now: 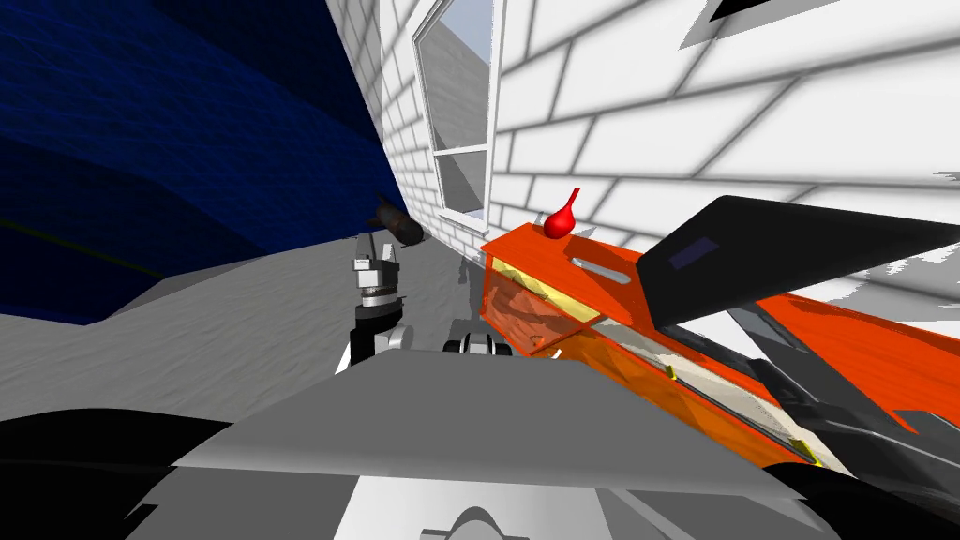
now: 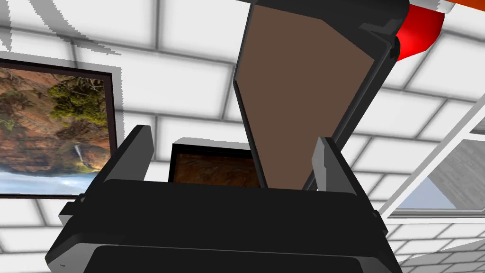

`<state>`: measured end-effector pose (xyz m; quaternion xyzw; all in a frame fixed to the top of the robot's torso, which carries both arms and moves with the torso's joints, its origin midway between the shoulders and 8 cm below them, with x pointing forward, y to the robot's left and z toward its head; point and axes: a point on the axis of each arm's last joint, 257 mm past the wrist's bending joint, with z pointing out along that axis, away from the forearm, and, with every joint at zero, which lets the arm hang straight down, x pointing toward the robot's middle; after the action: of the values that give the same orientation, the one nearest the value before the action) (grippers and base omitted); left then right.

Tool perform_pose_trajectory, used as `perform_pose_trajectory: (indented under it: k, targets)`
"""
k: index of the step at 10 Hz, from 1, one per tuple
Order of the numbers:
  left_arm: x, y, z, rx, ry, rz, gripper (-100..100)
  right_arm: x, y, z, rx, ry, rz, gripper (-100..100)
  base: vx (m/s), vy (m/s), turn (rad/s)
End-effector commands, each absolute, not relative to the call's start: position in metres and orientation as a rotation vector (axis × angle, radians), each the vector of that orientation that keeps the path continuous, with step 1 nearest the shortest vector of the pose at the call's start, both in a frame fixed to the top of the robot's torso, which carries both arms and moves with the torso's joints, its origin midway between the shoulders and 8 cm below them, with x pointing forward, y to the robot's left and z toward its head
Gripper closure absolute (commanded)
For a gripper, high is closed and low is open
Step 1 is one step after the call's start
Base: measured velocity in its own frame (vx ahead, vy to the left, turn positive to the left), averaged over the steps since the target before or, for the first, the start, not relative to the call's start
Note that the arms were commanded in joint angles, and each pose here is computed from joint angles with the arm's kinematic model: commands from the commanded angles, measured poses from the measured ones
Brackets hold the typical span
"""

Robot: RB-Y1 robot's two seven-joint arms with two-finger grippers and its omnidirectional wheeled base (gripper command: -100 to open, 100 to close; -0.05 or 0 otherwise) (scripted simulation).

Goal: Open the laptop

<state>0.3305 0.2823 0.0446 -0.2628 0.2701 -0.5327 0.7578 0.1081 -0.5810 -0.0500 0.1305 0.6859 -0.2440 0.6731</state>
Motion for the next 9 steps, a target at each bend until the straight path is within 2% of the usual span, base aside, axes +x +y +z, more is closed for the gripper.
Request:
perform_pose_trajectory:
  k: [1, 4, 9]
  targets:
    - [0.331, 0.282, 0.045, -0.572, 0.588, -1.161, 0, 0.080, -0.604, -0.037, 0.267, 1.584, -0.686, -100, 0.094, 0.078, 0.099]
    - [0.331, 0.282, 0.045, -0.572, 0.588, -1.161, 0, 0.035, -0.631, -0.013, 0.223, 1.652, -0.891, -100, 0.156, 0.128, 0.152]
    - [0.331, 0.282, 0.045, -0.572, 0.588, -1.161, 0, -0.006, -0.653, 0.031, 0.139, 1.702, -1.121, -100, 0.103, 0.080, 0.095]
